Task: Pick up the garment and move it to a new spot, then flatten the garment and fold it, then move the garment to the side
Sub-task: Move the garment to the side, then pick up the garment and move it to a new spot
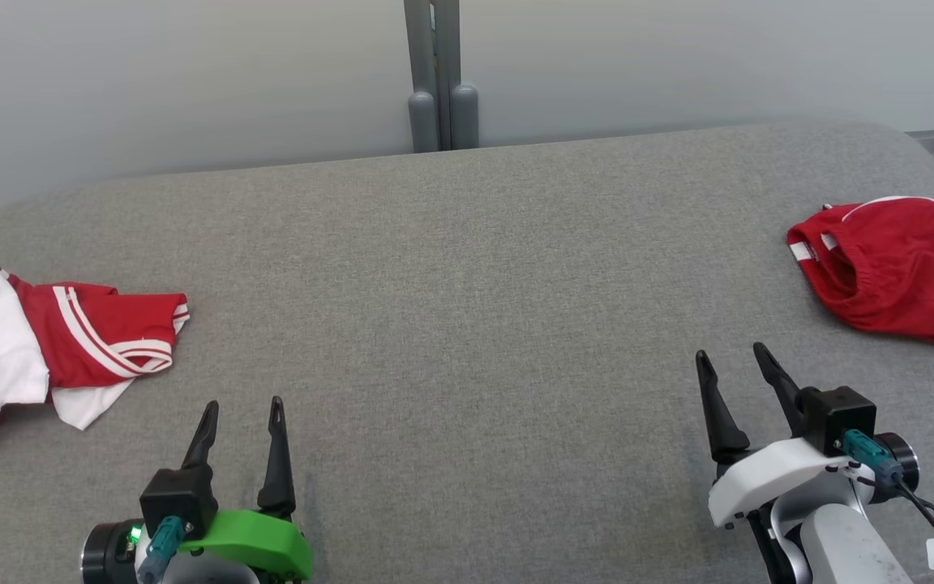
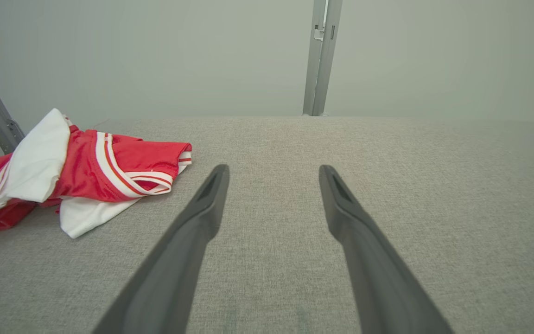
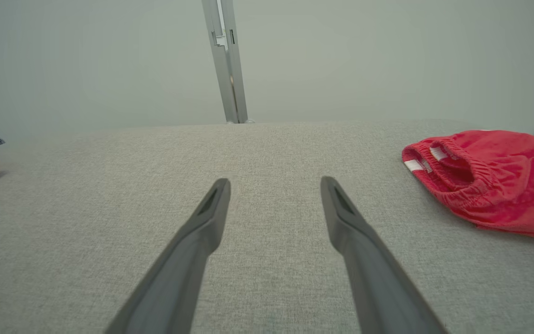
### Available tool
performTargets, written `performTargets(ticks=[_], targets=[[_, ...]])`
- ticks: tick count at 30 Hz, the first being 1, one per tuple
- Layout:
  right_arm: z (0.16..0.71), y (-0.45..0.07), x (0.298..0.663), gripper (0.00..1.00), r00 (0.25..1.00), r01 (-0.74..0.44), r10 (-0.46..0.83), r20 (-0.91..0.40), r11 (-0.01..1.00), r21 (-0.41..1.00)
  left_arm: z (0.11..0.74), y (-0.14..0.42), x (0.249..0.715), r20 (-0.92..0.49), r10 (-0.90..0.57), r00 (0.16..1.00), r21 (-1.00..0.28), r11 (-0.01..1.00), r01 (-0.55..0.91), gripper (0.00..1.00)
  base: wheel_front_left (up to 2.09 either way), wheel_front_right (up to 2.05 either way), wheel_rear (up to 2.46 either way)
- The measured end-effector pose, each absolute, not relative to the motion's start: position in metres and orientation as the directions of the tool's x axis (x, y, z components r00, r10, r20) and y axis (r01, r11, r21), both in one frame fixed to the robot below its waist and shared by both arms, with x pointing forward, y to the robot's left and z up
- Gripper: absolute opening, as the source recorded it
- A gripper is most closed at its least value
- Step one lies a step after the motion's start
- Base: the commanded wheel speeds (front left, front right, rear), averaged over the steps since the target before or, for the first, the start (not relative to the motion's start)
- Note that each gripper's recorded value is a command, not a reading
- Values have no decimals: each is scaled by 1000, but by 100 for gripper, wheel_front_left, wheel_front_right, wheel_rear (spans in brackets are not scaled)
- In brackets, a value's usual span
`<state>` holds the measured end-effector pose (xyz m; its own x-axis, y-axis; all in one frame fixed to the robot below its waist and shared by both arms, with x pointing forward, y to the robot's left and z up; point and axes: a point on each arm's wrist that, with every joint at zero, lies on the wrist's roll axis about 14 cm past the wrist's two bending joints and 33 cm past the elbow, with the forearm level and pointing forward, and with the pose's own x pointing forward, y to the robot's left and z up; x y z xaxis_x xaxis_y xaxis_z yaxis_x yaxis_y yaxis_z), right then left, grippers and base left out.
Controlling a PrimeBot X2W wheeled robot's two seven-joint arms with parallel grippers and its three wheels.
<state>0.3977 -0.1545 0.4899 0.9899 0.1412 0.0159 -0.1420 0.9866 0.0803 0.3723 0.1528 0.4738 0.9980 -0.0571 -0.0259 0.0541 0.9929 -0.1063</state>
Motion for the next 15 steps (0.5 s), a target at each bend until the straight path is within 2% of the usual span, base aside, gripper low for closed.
performTargets(ticks=[10, 15], targets=[[489, -148, 398, 100, 988, -156, 155, 15, 984, 88, 471, 157, 371, -36, -39, 999, -111, 993, 35, 100, 0, 0, 0], [490, -130, 402, 100, 979, -204, 204, 20, 975, 88, 468, 170, 365, -45, 6, 999, -118, 993, -11, 100, 0, 0, 0]])
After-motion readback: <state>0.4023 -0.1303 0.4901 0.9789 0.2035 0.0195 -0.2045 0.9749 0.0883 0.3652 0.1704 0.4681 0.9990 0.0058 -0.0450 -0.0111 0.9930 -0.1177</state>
